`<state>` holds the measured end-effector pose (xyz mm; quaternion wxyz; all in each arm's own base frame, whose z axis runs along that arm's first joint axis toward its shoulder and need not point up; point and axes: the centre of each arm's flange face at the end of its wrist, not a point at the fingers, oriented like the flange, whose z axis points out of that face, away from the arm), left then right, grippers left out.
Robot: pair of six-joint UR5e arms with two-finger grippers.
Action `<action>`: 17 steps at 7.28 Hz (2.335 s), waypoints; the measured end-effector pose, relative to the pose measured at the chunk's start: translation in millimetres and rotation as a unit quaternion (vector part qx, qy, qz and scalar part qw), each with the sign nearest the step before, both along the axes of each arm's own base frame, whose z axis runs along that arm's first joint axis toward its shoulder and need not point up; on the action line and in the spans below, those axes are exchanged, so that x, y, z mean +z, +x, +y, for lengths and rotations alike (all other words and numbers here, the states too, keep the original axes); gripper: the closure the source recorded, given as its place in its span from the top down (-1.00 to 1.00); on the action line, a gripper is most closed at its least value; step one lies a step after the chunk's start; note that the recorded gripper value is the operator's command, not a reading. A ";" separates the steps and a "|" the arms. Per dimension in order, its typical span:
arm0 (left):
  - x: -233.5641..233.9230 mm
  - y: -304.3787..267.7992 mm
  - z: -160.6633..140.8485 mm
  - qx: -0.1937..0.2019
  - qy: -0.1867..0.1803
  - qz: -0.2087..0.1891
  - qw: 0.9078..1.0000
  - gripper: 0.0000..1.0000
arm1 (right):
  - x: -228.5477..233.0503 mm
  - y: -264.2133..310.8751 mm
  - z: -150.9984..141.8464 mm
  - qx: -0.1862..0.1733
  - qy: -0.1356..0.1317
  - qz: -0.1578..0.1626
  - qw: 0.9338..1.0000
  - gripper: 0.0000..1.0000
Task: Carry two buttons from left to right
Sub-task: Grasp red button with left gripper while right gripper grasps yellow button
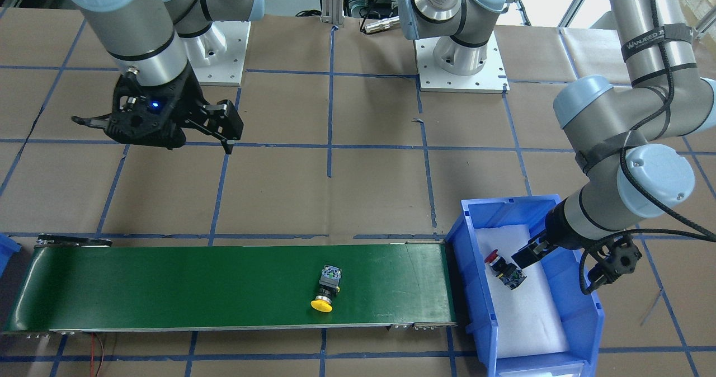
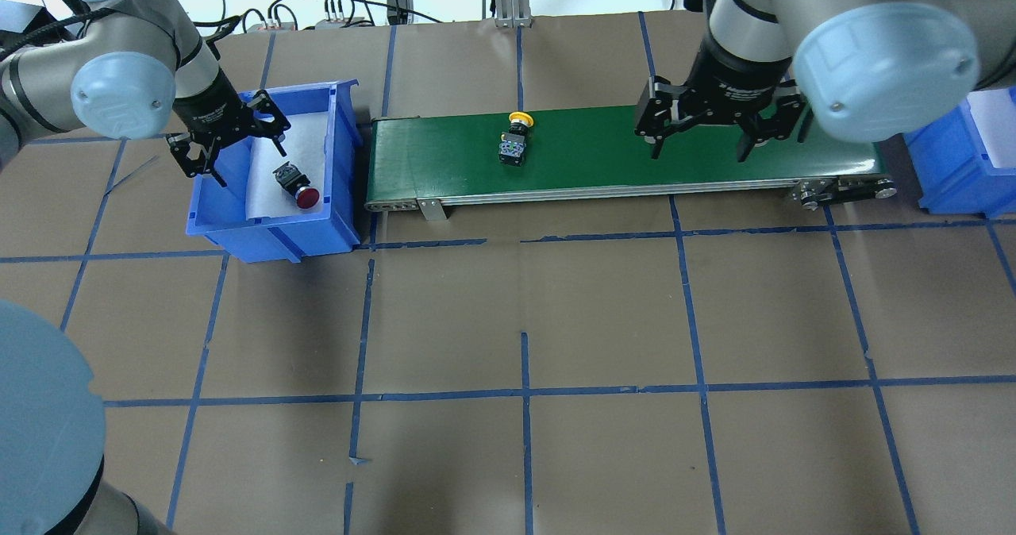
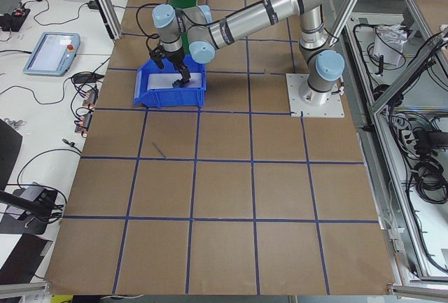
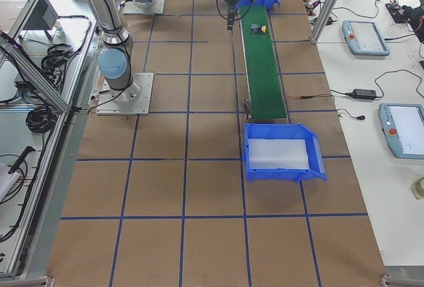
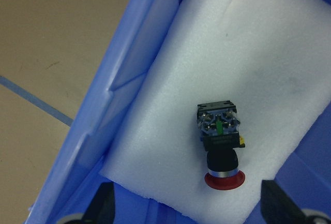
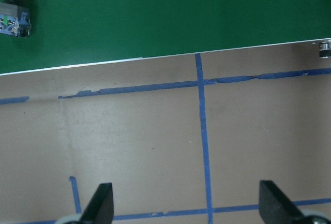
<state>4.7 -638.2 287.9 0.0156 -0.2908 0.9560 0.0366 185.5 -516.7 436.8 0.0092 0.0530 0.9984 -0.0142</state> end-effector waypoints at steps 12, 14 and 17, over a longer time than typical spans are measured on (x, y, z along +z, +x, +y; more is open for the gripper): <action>-75.4 -11.6 -32.4 -0.013 -0.034 -0.009 0.999 -0.27 | -172.9 134.9 -138.7 -0.064 -0.046 -0.022 0.997 0.99; -65.3 -12.4 -32.2 -0.014 -0.041 -0.010 0.999 -0.27 | -179.6 142.4 -136.6 -0.056 -0.045 -0.021 0.997 0.39; -9.7 -19.1 -20.4 -0.017 -0.055 -0.012 0.998 -0.27 | -179.1 129.7 -138.3 -0.026 -0.029 -0.013 0.999 -0.85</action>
